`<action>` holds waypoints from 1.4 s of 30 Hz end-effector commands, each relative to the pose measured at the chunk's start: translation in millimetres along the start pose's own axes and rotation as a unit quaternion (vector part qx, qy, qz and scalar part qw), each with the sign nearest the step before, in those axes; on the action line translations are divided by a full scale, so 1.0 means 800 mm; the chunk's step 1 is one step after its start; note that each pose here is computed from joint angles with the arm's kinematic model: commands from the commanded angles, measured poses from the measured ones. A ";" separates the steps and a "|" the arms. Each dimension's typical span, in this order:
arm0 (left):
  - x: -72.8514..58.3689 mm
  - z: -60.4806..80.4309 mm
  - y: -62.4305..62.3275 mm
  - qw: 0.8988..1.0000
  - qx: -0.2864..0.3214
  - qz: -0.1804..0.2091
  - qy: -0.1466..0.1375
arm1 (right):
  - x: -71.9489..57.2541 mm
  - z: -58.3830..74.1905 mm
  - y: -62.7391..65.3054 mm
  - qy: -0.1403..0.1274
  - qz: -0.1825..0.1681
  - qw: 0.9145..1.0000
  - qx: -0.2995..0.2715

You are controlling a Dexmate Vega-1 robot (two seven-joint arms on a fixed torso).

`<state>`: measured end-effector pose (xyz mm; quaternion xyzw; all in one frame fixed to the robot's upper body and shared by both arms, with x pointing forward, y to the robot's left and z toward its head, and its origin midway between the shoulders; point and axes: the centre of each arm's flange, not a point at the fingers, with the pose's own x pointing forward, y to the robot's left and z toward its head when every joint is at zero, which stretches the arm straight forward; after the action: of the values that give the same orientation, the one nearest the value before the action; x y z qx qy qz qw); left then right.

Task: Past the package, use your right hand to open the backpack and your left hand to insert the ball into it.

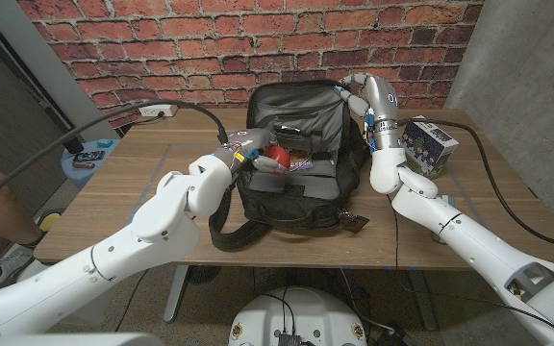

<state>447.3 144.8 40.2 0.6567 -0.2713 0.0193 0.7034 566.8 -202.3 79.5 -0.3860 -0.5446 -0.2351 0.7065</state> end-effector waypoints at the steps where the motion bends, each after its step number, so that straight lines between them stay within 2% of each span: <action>1: -0.004 0.010 -0.003 1.000 -0.010 -0.008 -0.004 | -0.001 -0.002 0.001 0.001 0.005 1.000 0.001; 10: 0.002 0.017 -0.005 1.000 -0.011 -0.003 -0.009 | -0.007 -0.006 -0.001 0.005 0.007 1.000 0.002; 23: 0.021 0.027 -0.014 1.000 -0.006 0.009 -0.017 | -0.017 -0.011 -0.005 0.012 0.010 1.000 0.003; 32: 0.033 0.034 -0.018 1.000 -0.010 0.000 -0.027 | -0.022 -0.014 -0.009 0.016 0.011 1.000 0.004; 42: 0.040 0.034 -0.024 0.999 -0.012 -0.025 -0.022 | -0.022 -0.018 -0.008 0.017 0.015 1.000 0.005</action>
<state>465.0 110.8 37.6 0.6517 -0.2850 -0.0011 0.7029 564.2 -216.7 64.6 -0.3860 -0.5304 -0.2317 0.7184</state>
